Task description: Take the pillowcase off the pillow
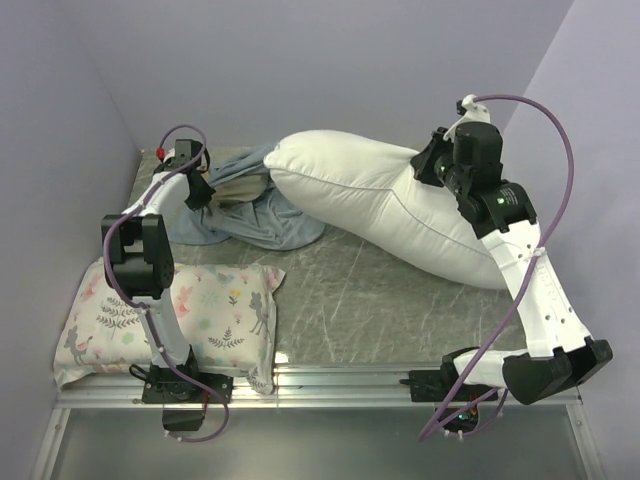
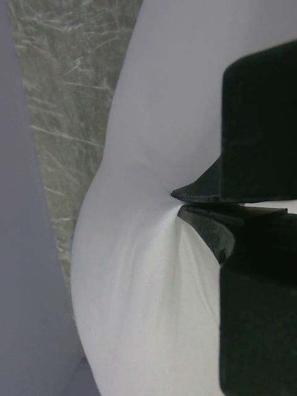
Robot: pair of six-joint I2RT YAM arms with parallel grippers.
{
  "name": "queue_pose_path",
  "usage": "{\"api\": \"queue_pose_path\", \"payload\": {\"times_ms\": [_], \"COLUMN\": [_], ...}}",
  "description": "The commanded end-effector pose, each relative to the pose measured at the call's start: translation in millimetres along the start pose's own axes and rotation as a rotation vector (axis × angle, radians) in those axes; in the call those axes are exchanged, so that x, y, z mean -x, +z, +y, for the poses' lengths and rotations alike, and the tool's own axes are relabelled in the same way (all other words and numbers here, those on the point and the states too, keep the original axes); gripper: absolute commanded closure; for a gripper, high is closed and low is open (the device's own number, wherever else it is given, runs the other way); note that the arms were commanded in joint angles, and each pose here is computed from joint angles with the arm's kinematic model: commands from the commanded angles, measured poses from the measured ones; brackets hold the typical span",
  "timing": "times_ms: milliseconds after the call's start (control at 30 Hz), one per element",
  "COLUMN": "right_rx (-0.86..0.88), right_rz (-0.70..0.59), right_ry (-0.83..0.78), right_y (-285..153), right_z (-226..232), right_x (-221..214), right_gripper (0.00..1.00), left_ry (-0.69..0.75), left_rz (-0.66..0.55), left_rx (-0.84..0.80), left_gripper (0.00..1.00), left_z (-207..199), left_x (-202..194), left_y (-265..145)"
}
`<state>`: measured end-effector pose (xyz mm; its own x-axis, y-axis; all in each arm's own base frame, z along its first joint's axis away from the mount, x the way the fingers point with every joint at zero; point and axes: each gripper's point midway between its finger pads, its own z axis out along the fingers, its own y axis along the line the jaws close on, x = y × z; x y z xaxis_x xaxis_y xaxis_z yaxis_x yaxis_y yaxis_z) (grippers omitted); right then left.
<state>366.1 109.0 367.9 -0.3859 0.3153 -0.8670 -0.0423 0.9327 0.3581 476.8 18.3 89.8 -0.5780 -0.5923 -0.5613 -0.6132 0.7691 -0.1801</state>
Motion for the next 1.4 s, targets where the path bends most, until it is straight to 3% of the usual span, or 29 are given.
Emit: {"api": "queue_pose_path", "payload": {"times_ms": [0,267,433,800,967,1100,1167,1200,1300,1333,1367], "right_rx": [0.05,0.089,0.102,0.136,0.149,0.131,0.125,0.129,0.156,0.16,0.172], "right_rz": [-0.388,-0.472,-0.386,-0.04,0.076,0.102,0.117,0.118,0.107,0.1,0.081], "right_ry": [0.083,0.101,0.093,0.082,0.124,0.128,0.121,0.119,0.106,0.102,0.093], "right_y": [-40.7,-61.2,-27.4,75.3,90.9,95.0,93.7,91.8,77.9,72.6,63.8], "right_z": [17.2,27.0,30.4,51.0,58.9,54.2,52.4,52.8,57.9,58.6,60.5], "right_x": [102.2,132.8,112.7,-52.1,-131.3,-150.8,-155.0,-153.2,-141.0,-135.0,-124.7], "right_gripper": [1.0,1.0,1.0,1.0,1.0,1.0,1.0,0.97,0.59,0.41,0.36], "left_ry": [-0.044,-0.049,-0.048,-0.034,0.003,0.056,0.094,0.126,0.195,0.208,0.223], "left_rz": [-0.044,-0.018,-0.017,-0.025,-0.052,-0.081,-0.099,-0.105,-0.171,-0.209,-0.22], "left_rx": [-0.016,-0.024,-0.074,-0.195,-0.269,-0.33,-0.352,-0.366,-0.387,-0.399,-0.409], "left_gripper": [1.0,1.0,1.0,1.0,0.9,0.8,0.67,0.63,0.45,0.4,0.38], "left_z": [1.4,3.3,-2.2,-25.5,-47.3,-64.4,-69.5,-77.5,-83.3,-80.1,-79.7], "left_x": [18.5,11.3,10.3,10.4,8.8,7.4,5.3,-2.9,-12.6,-10.3,-14.2], "left_y": [-14.3,-6.6,-13.1,-41.5,-72.0,-103.3,-123.7,-134.2,-172.5,-190.3,-199.9]}}
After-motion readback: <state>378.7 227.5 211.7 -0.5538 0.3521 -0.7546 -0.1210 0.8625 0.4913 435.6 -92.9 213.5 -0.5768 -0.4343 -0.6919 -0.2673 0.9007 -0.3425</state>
